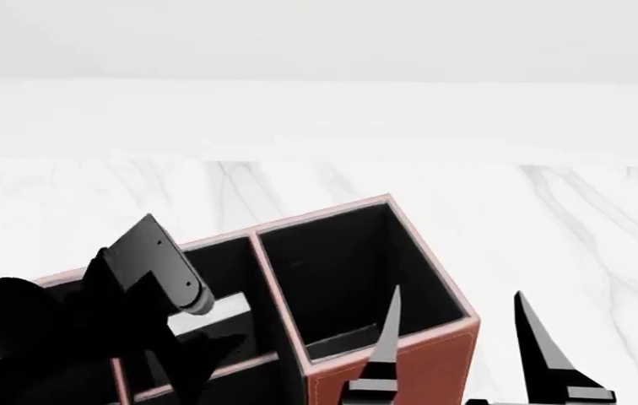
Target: Pick up the book and place it in the front compartment of the caddy.
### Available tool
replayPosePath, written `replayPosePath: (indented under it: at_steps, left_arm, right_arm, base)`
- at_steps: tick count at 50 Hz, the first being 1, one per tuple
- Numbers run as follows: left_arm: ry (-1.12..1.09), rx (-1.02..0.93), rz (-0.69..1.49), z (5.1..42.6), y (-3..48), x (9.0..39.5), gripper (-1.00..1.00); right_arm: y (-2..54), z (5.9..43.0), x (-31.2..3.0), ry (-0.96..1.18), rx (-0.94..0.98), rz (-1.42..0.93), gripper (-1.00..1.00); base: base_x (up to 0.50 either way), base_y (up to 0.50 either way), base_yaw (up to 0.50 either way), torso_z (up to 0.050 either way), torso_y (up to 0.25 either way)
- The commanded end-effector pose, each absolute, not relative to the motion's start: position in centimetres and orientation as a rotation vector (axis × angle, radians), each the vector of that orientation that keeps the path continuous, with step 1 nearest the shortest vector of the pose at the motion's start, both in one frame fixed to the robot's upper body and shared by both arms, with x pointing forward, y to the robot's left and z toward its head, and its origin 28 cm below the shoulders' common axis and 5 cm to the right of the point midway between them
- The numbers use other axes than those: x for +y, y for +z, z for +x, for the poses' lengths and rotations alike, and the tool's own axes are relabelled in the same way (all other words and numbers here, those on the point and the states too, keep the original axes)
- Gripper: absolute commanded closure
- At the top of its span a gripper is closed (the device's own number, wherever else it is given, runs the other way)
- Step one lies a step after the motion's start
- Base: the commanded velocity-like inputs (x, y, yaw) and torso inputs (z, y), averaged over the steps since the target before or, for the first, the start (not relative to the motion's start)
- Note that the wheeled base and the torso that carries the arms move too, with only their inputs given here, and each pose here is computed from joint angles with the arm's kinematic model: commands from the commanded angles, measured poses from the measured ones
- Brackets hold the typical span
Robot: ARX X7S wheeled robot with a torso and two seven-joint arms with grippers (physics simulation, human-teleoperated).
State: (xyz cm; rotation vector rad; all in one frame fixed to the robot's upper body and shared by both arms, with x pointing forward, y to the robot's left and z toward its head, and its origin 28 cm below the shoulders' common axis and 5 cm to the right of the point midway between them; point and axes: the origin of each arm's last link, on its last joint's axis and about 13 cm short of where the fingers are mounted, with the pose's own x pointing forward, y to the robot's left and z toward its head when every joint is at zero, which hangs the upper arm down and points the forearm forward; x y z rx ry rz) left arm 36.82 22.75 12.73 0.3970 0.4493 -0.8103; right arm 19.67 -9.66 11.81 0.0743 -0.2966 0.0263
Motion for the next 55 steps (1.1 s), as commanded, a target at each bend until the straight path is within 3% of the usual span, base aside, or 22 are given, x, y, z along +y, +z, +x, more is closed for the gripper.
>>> replayPosePath:
  at_steps: [1,18,25,42,55]
  left_arm:
    - [-0.682,0.241,0.292,33.8,13.0,22.9,-1.0]
    - [-0.641,-0.02,0.129,30.7,13.6,21.6,-1.0]
    - [-0.504,-0.24,0.037,29.6,12.8,21.2,-1.0]
    - [-0.415,-0.463,0.041,26.8,12.0,20.9,-1.0]
    - [-0.295,-0.522,0.057,25.3,10.3,20.7,-1.0]
  right_arm:
    - [11.9,19.6,-9.5,0.033,-0.3,0.072,-1.0]
    - [12.1,19.5,-9.5,0.033,-0.303,0.074,-1.0]
    - [12.2,19.5,-9.5,0.032,-0.307,0.076,-1.0]
    - [12.4,19.3,-9.4,0.036,-0.313,0.075,-1.0]
    - [12.4,19.4,-9.4,0.037,-0.316,0.074,-1.0]
  base:
    - [0.0,0.0,0.0,0.0,0.0]
    - [0.0,0.0,0.0,0.0,0.0]
    - [0.0,0.0,0.0,0.0,0.0]
    - [0.0,0.0,0.0,0.0,0.0]
    - [0.0,0.0,0.0,0.0,0.0]
